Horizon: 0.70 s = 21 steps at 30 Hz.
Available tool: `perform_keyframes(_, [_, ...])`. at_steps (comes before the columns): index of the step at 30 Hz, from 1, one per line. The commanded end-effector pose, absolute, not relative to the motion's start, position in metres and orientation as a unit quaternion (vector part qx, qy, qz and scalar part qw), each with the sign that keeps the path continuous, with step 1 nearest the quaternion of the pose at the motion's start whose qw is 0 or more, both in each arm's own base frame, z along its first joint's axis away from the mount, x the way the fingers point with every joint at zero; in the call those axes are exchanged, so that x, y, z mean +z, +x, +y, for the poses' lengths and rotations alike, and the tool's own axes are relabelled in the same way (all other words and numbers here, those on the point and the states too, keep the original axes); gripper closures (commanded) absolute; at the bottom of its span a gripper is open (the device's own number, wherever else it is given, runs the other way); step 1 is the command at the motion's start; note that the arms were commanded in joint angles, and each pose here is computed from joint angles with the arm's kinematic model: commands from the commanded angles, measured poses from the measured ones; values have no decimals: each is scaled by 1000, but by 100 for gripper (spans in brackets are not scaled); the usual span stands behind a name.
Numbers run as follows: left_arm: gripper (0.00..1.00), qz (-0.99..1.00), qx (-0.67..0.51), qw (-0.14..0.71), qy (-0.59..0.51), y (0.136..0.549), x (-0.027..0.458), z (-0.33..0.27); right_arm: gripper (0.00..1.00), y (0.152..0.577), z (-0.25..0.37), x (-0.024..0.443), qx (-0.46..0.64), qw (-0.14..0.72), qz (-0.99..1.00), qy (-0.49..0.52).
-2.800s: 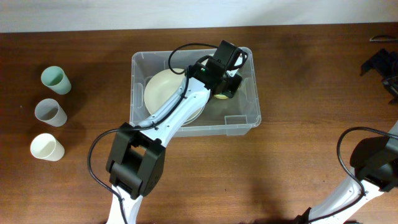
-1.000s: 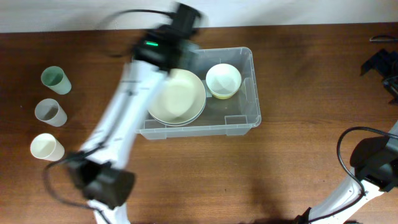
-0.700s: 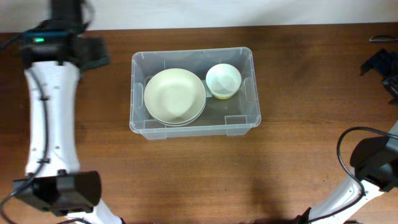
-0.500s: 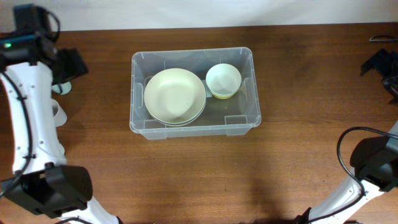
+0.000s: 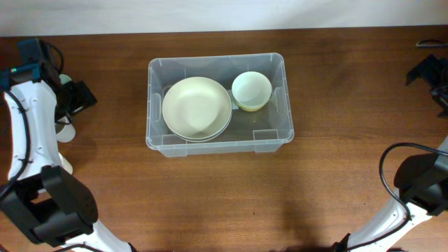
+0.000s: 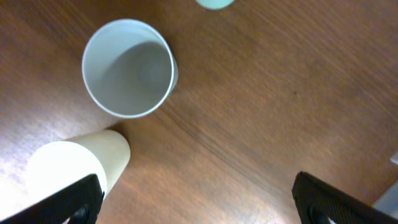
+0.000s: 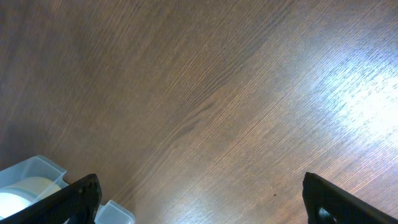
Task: Pack container
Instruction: 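Grasp the white cup on the table with the left gripper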
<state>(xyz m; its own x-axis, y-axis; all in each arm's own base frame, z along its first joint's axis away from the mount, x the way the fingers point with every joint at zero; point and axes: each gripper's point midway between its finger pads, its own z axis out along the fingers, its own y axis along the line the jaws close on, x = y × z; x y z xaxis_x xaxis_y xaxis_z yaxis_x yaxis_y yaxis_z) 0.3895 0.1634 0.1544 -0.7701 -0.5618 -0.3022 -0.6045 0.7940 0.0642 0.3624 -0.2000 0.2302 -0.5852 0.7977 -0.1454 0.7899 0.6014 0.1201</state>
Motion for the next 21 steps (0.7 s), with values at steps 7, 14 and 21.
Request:
perform_keyframes(7, [2,945,93,160,-270,398,147,193,1,362,-198,232,22,93,892,442])
perform_keyframes(14, [4,955,94,130,-250,399,119,201,1,362,-198,232,22,93,892,442])
perform_keyframes(21, [4,965,75,90,-234,401,82,196,1,362,-198,232,22,93,892,442])
